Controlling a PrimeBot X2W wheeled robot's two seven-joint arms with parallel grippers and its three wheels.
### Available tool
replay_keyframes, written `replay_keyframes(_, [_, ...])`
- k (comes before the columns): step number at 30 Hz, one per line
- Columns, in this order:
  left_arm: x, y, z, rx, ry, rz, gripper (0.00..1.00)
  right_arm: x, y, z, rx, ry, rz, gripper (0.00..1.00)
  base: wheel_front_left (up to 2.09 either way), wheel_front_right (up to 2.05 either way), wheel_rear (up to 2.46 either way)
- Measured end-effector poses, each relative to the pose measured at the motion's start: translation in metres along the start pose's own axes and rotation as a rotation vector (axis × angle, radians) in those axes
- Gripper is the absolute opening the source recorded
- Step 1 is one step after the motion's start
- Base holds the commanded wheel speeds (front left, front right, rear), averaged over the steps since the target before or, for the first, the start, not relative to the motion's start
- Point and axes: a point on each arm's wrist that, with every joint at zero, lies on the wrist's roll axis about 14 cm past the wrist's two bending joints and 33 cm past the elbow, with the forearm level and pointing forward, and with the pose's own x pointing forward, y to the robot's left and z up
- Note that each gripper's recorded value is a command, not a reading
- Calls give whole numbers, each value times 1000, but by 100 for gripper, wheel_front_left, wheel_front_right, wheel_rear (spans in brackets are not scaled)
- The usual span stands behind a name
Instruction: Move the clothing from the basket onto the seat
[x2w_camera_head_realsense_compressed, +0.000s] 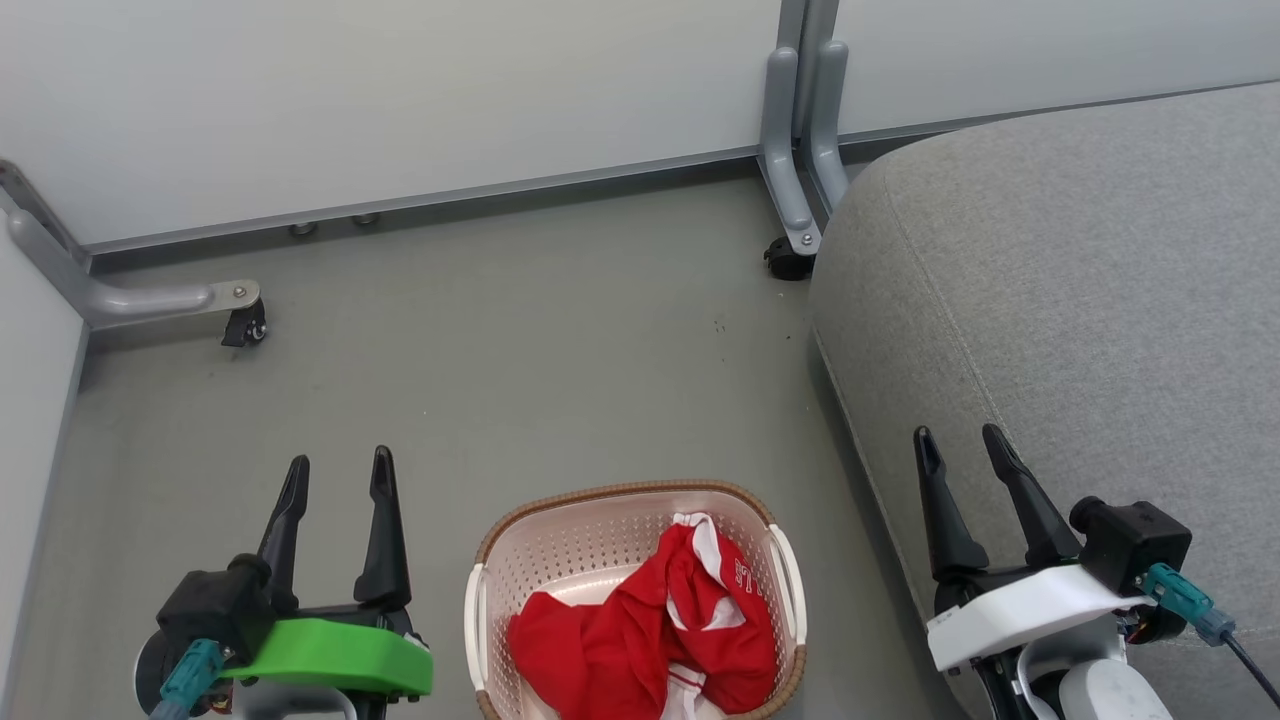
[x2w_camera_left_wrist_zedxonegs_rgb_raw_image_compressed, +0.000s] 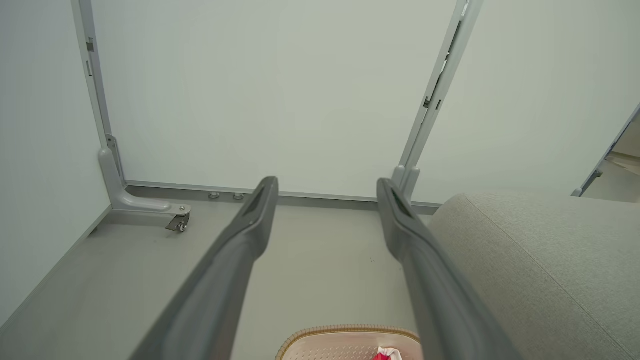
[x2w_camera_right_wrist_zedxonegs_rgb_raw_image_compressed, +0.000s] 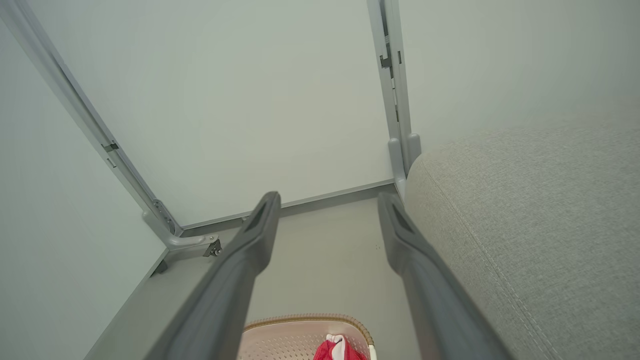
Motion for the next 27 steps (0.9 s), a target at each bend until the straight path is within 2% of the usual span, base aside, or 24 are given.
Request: replay_keyframes(27, [-3, -13, 2, 217, -41, -79, 100, -2, 17, 9, -216, -47, 74, 100, 0, 0, 0])
